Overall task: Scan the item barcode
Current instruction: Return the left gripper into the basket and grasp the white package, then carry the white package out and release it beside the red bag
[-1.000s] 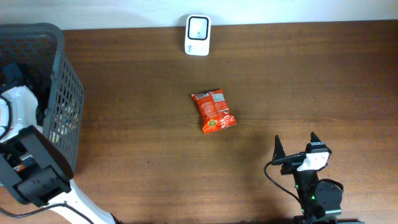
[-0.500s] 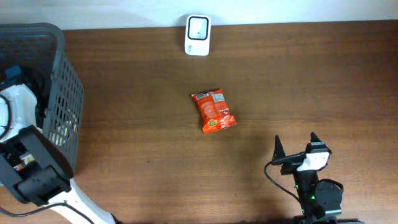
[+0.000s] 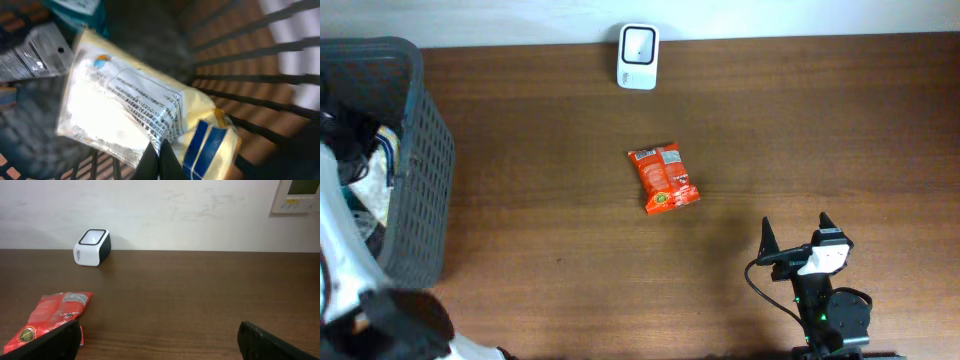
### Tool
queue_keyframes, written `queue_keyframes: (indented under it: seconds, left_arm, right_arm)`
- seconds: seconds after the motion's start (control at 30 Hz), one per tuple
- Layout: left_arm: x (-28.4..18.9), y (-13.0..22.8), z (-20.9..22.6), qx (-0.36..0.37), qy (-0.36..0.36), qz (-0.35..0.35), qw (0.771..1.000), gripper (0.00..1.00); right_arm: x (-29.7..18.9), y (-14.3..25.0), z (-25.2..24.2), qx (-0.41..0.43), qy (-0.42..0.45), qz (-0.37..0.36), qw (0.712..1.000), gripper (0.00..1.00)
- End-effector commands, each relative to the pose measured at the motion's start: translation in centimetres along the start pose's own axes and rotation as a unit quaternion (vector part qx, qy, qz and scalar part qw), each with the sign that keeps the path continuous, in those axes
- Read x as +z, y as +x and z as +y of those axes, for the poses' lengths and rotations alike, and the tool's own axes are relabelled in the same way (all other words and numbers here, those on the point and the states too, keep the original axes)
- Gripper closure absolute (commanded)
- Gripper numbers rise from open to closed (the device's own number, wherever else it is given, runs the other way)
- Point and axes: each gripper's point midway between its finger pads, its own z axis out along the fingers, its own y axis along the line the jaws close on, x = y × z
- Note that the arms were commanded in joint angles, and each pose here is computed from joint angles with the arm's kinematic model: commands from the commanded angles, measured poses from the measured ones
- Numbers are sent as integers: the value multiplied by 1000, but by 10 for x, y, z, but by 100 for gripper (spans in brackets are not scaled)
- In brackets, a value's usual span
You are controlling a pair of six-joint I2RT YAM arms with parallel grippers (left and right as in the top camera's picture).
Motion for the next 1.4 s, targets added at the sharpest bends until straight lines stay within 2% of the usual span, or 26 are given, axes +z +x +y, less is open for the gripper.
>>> queue_keyframes:
  seconds: [0.0, 0.2, 0.43, 0.63, 0.87, 1.0, 1.1, 1.2, 1.3, 1.37]
  left_arm:
    - [-68, -3, -23, 20, 79, -56, 995, 100]
    - [-142, 7, -53, 55, 195, -109, 973, 100]
    - [-236, 47, -90, 132, 307, -180, 925, 100]
    - [-268, 97, -119, 191, 372, -159, 894, 100]
    - [-230, 180, -166, 279, 388, -39, 877, 100]
    - [-177, 245, -195, 340, 358, 53, 868, 100]
    - [-140, 287, -214, 406, 335, 86, 846, 100]
    - [-102, 309, -223, 455, 286, 82, 839, 100]
    - [-55, 316, -224, 479, 203, 54, 852, 100]
    - [-33, 324, -223, 493, 167, 49, 852, 100]
  right_arm:
    - [0, 3, -1, 0, 3, 3, 1000, 1]
    - [0, 3, -1, 0, 3, 3, 1000, 1]
    - [0, 3, -1, 0, 3, 3, 1000, 1]
    - [0, 3, -1, 0, 3, 3, 1000, 2]
    - [0, 3, -1, 0, 3, 3, 1000, 1]
    - [0, 3, -1, 0, 3, 3, 1000, 2]
    - [0, 3, -1, 0, 3, 3, 1000, 2]
    - [0, 3, -1, 0, 3, 3, 1000, 1]
    - [0, 3, -1, 0, 3, 3, 1000, 1]
    - [0, 3, -1, 0, 3, 3, 1000, 1]
